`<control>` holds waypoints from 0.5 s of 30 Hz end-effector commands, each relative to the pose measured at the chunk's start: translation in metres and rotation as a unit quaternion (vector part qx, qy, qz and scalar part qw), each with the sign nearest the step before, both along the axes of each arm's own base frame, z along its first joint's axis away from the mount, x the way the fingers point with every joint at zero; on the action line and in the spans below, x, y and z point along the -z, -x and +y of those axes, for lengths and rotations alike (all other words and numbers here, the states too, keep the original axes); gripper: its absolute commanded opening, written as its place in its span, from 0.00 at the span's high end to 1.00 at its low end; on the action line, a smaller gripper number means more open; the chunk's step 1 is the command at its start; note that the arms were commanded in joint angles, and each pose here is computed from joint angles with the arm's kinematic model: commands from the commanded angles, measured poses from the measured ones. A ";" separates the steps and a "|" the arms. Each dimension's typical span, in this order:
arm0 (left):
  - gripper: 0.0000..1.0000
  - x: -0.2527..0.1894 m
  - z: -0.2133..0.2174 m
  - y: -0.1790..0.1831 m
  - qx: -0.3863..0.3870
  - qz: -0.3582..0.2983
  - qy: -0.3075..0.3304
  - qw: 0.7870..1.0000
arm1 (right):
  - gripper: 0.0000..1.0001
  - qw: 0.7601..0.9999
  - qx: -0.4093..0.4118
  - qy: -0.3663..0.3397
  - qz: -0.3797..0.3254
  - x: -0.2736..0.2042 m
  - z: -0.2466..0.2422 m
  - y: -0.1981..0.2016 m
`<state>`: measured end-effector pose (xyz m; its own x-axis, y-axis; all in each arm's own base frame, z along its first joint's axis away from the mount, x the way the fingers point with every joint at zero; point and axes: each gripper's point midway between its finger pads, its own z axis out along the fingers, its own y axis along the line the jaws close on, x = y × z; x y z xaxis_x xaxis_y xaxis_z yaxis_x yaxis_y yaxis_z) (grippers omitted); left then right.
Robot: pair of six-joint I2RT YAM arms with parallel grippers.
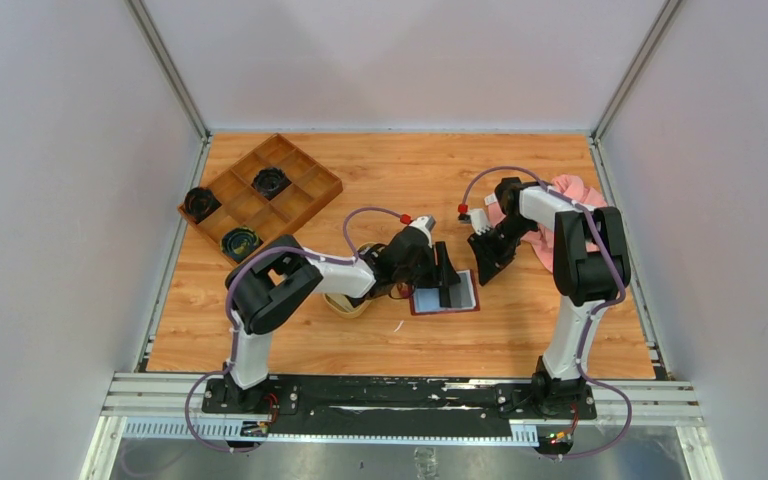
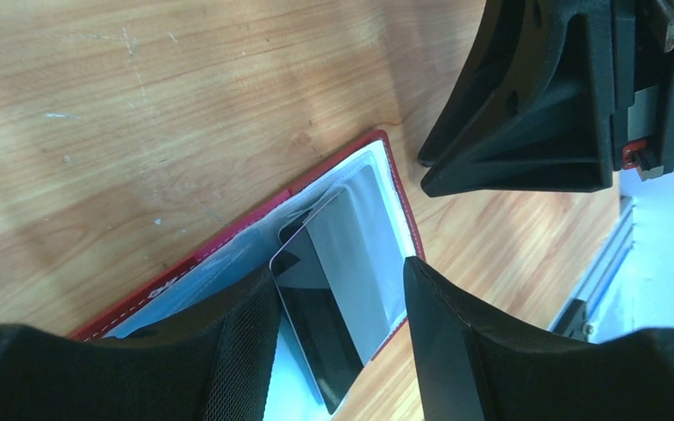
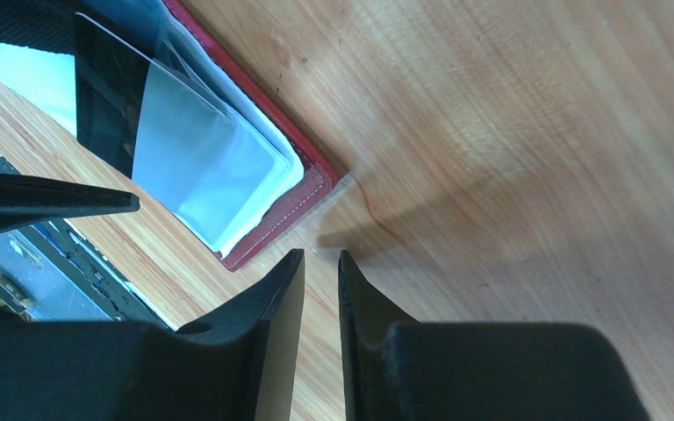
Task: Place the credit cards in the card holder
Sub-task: Insert the credit card into the card holder.
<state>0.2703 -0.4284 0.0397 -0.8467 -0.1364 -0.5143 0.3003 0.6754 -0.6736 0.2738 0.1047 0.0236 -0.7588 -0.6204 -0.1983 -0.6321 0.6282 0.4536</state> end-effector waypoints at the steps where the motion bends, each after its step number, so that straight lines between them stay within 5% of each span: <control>1: 0.41 0.007 0.019 -0.006 -0.004 -0.023 -0.064 0.998 | 0.75 1.000 0.002 -0.013 -0.003 -0.007 0.005 0.004; 15: 0.35 -0.021 0.023 -0.022 0.015 -0.079 -0.111 0.991 | 0.75 0.999 0.007 -0.045 -0.020 -0.017 0.016 0.001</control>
<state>0.2834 -0.4105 0.0437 -0.7968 -0.0319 -0.6034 0.3609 0.7758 -0.5176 0.2763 0.1116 0.0294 -0.7569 -0.6062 -0.2442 -0.6402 0.6126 0.4636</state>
